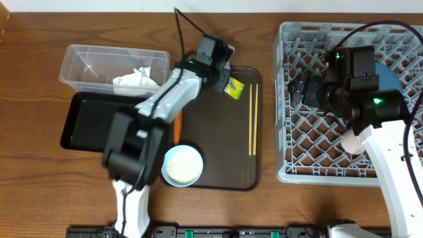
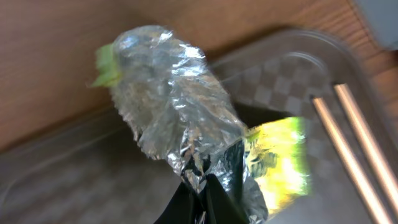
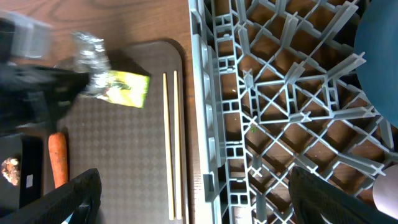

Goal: Sort waste into correct bins and load items into the dishwasher rack

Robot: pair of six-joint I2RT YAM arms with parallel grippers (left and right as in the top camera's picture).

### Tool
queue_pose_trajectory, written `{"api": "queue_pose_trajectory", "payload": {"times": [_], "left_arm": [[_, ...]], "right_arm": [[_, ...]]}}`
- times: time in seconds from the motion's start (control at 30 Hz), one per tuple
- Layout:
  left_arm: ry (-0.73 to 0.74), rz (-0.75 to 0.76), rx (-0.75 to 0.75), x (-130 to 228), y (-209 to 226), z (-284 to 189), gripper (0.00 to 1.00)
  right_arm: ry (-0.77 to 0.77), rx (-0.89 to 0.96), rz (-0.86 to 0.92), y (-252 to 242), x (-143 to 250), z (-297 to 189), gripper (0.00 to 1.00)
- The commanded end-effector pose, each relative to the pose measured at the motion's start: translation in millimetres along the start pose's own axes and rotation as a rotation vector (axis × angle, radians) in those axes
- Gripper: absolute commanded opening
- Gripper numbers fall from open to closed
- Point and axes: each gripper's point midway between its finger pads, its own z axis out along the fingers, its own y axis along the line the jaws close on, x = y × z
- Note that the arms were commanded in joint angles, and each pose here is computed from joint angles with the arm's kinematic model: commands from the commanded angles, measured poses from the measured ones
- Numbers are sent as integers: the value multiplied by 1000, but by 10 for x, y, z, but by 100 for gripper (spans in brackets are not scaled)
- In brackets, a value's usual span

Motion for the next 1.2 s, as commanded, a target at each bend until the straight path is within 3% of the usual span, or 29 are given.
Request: {"api": "queue_pose_trajectory", "payload": {"times": [0.0, 0.13, 0.2, 0.53, 0.63, 0.67, 0.7, 0.73, 0.77, 0.9, 1.17], "left_arm": [[-82, 0, -195, -252, 323, -647, 5], [-79, -23, -469, -220, 874, -1207, 6], [-66, -62, -526, -157, 1126, -1307, 6], [28, -289, -511, 347, 1973, -1072, 7], [23, -316, -491, 384, 2060, -1072, 13], [28, -320, -493, 404, 2074, -1100, 17], [35, -322, -492, 422, 2069, -1124, 32], [38, -322, -492, 429, 2052, -1170, 58], [41, -321, -491, 434, 2028, -1226, 69], [19, -318, -484, 389, 1903, -1609, 75], [-92, -306, -300, 298, 1344, -2360, 76]], "right_arm": [[1, 7, 10, -25, -8, 12, 89], [1, 7, 10, -25, -8, 12, 89], [1, 7, 10, -24, -9, 12, 89], [1, 7, 10, -25, -8, 12, 89], [0, 6, 10, -23, -12, 12, 89], [0, 6, 10, -23, -12, 12, 89], [0, 7, 10, -24, -10, 12, 89], [1, 7, 10, -24, -9, 12, 89], [1, 7, 11, -24, -9, 12, 89], [-2, 6, 10, -22, -17, 12, 90], [-33, -7, -11, 9, -92, 11, 90]]}}
